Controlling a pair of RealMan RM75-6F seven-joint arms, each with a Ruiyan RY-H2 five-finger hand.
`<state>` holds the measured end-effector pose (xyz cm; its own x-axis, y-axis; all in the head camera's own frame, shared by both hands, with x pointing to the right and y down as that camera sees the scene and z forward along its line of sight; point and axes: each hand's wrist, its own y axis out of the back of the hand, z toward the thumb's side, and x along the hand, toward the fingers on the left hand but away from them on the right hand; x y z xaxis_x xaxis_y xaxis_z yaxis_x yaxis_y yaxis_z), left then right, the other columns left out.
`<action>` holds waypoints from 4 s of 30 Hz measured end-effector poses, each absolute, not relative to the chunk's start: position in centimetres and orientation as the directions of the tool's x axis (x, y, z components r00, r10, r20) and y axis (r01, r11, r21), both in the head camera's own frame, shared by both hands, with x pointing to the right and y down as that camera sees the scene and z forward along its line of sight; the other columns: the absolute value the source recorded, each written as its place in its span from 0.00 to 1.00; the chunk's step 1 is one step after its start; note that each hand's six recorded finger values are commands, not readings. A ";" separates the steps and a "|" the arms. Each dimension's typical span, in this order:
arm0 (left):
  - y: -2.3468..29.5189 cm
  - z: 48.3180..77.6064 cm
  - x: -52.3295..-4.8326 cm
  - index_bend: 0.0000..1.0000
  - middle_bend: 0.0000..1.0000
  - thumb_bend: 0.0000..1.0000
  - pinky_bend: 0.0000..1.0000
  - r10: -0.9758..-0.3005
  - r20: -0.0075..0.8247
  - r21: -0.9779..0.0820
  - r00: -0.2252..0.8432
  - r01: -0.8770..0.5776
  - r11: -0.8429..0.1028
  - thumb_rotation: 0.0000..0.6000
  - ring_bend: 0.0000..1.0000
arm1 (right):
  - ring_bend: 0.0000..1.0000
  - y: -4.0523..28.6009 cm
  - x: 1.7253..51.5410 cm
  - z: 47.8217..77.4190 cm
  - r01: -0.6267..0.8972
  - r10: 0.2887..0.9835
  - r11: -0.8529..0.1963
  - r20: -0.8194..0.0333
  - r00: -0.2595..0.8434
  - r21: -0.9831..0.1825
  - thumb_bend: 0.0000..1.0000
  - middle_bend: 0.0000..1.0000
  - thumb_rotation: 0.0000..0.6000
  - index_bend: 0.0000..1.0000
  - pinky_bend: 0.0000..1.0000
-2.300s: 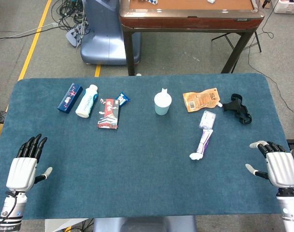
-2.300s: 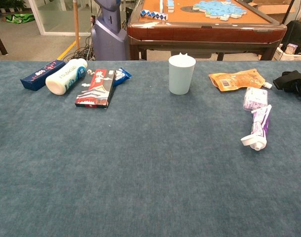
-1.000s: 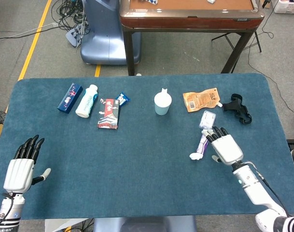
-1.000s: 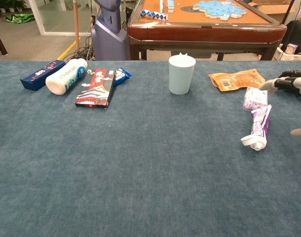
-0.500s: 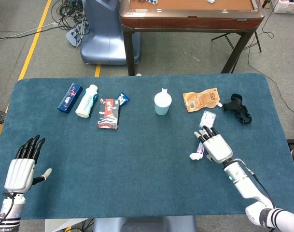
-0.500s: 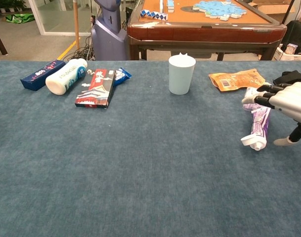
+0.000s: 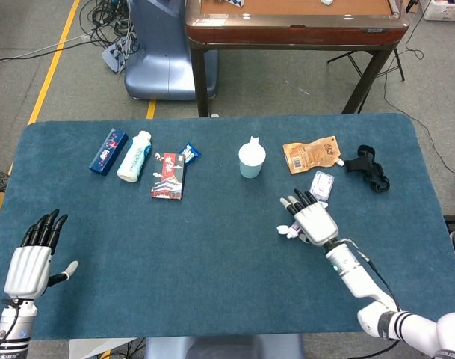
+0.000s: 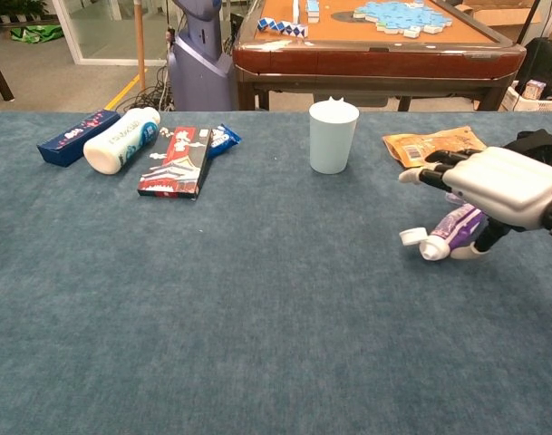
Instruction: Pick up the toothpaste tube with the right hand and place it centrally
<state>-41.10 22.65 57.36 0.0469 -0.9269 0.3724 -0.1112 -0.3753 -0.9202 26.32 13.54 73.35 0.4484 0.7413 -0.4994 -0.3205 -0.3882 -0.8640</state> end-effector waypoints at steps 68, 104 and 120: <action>23.4 57.1 -42.5 0.00 0.00 0.18 0.10 -0.922 0.388 -0.912 0.004 -0.140 -0.385 1.00 0.00 | 0.28 13.4 30.2 71.8 -0.293 0.661 -0.614 -0.680 0.318 -0.733 0.10 0.38 1.00 0.22 0.19; 23.9 57.2 -42.6 0.00 0.00 0.18 0.10 -0.913 0.408 -0.901 -0.012 -0.163 -0.401 1.00 0.00 | 0.28 13.5 30.9 72.9 -0.423 0.673 -0.510 -0.654 0.345 -0.749 0.10 0.38 1.00 0.27 0.19; 24.1 57.3 -43.0 0.00 0.00 0.18 0.10 -0.910 0.415 -0.898 -0.021 -0.167 -0.406 1.00 0.00 | 0.30 12.9 30.1 73.6 -0.410 0.680 -0.509 -0.646 0.348 -0.757 0.23 0.45 1.00 0.39 0.21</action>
<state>-42.98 24.08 57.27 -0.0215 -0.9095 0.4151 -0.1675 -0.4061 -0.8984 30.06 12.94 73.60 0.3481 0.6796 -0.6457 -0.4100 -0.5090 -0.7568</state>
